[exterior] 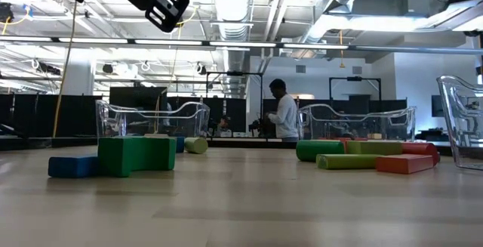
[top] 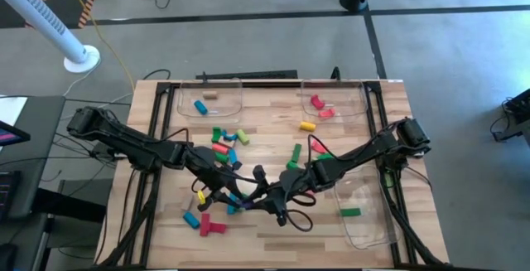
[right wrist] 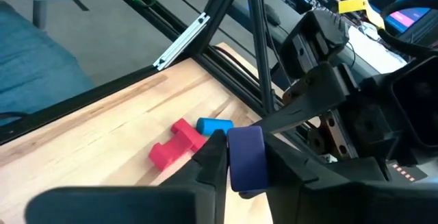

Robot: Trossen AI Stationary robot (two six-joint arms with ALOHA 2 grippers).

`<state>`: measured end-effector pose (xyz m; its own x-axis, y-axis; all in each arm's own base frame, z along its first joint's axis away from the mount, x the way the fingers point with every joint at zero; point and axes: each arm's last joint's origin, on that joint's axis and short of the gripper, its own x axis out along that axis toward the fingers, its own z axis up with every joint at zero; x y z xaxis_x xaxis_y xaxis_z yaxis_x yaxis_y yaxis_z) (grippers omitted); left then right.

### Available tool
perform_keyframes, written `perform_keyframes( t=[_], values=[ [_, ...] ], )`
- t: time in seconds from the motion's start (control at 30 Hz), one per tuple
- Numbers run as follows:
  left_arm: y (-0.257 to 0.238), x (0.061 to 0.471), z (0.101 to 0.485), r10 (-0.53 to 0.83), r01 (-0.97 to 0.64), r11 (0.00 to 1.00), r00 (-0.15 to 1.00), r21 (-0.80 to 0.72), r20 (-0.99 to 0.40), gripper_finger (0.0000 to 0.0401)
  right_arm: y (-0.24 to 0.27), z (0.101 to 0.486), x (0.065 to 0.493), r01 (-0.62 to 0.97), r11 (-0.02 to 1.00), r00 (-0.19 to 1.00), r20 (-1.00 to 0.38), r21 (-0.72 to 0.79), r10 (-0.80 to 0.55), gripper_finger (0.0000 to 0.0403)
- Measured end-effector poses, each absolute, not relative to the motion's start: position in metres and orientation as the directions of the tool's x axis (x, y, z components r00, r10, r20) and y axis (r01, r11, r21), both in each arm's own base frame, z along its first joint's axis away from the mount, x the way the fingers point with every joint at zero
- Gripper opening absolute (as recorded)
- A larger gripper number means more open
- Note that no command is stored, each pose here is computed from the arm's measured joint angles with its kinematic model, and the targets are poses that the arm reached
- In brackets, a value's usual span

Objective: Sort blocks by size
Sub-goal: Put the blue rectangular block into the bottom transparent bin

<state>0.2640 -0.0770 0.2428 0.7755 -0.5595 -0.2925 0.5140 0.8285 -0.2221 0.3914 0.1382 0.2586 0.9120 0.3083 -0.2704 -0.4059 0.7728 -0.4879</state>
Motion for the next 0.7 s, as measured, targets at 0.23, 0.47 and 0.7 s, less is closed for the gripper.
perform_keyframes(
  t=[0.23, 0.47, 0.7],
  values=[
    [-0.077, 0.264, 0.242, -0.554, 0.505, 0.832, 0.776, -0.230, -0.301, 0.0123, 0.143, 0.257, 0.389, -0.408, 0.776, 0.910, -0.283, -0.482, 0.302, 0.0093],
    [-0.076, 0.259, 0.245, -0.551, 0.502, 0.834, 0.775, -0.228, -0.310, 0.0124, 0.149, 0.251, 0.383, -0.396, 0.796, 0.899, -0.367, -0.457, 0.237, 0.0091],
    [-0.071, 0.239, 0.257, -0.512, 0.478, 0.859, 0.780, -0.185, -0.360, 0.0125, 0.156, 0.262, 0.359, -0.314, 0.835, 0.885, -0.457, -0.451, 0.086, 0.0091]
  ],
)
